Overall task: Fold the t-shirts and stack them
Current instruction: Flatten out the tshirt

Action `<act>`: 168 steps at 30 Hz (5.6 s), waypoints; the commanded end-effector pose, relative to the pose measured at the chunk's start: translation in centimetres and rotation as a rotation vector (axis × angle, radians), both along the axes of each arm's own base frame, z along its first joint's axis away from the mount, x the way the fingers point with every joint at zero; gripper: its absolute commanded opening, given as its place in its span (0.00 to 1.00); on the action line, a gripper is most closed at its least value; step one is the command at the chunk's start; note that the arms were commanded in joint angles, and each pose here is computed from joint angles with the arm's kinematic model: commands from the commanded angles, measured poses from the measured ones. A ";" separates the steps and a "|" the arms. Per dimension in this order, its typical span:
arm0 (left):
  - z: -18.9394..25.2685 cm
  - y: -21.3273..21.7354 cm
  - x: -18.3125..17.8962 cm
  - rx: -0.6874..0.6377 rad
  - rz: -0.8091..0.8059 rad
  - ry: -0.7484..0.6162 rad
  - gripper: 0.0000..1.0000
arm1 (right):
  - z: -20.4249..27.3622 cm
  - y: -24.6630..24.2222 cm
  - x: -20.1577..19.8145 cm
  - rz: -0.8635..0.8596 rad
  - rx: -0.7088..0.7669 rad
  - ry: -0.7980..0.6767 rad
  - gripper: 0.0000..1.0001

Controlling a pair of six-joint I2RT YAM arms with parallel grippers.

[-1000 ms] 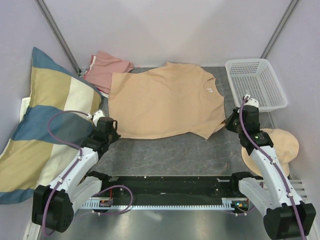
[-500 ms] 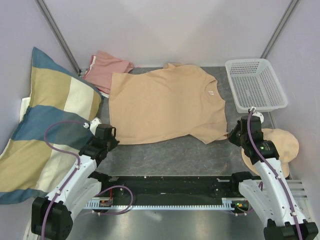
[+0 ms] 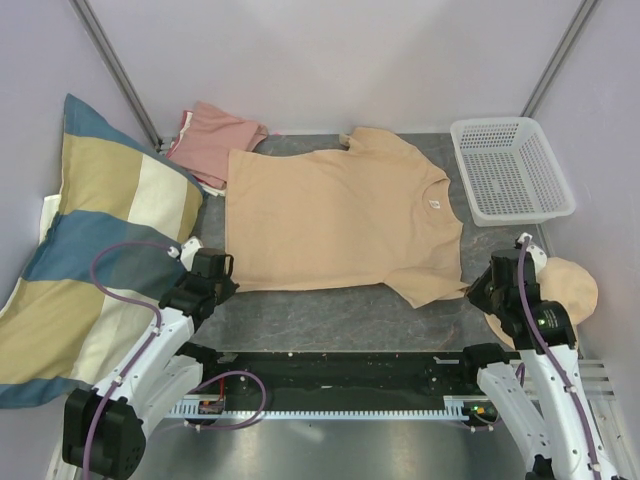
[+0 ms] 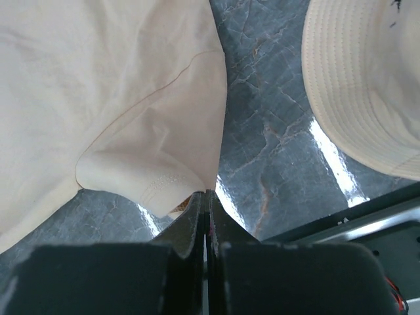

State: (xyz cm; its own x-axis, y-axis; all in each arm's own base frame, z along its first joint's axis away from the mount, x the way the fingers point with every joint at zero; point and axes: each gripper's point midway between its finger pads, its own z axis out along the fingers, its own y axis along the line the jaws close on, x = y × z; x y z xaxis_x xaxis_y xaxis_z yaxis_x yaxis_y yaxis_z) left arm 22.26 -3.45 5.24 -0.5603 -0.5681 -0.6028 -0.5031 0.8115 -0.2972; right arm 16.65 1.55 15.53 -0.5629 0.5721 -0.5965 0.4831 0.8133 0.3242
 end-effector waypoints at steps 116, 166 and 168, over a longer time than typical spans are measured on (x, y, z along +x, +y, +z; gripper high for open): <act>4.3 -0.5 -0.2 -0.046 -0.023 -0.104 1.00 | -12.2 16.7 -5.5 0.589 -0.473 0.077 0.60; 4.1 -0.5 -0.1 -0.049 -0.021 -0.099 1.00 | -12.8 16.0 -7.1 0.562 -0.422 0.123 0.00; 4.1 -0.6 -0.2 -0.049 -0.022 -0.099 1.00 | -12.1 17.0 -7.0 0.593 -0.415 0.105 0.00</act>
State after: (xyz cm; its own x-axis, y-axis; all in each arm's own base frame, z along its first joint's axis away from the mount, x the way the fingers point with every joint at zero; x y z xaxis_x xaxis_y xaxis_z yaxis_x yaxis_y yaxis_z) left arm 21.87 -3.91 9.05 -0.5158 -0.5953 -0.6161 -0.4681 0.7981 -0.3794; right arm 9.76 16.42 1.69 -0.7821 -0.0832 -0.6175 -0.0033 0.9916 -0.1294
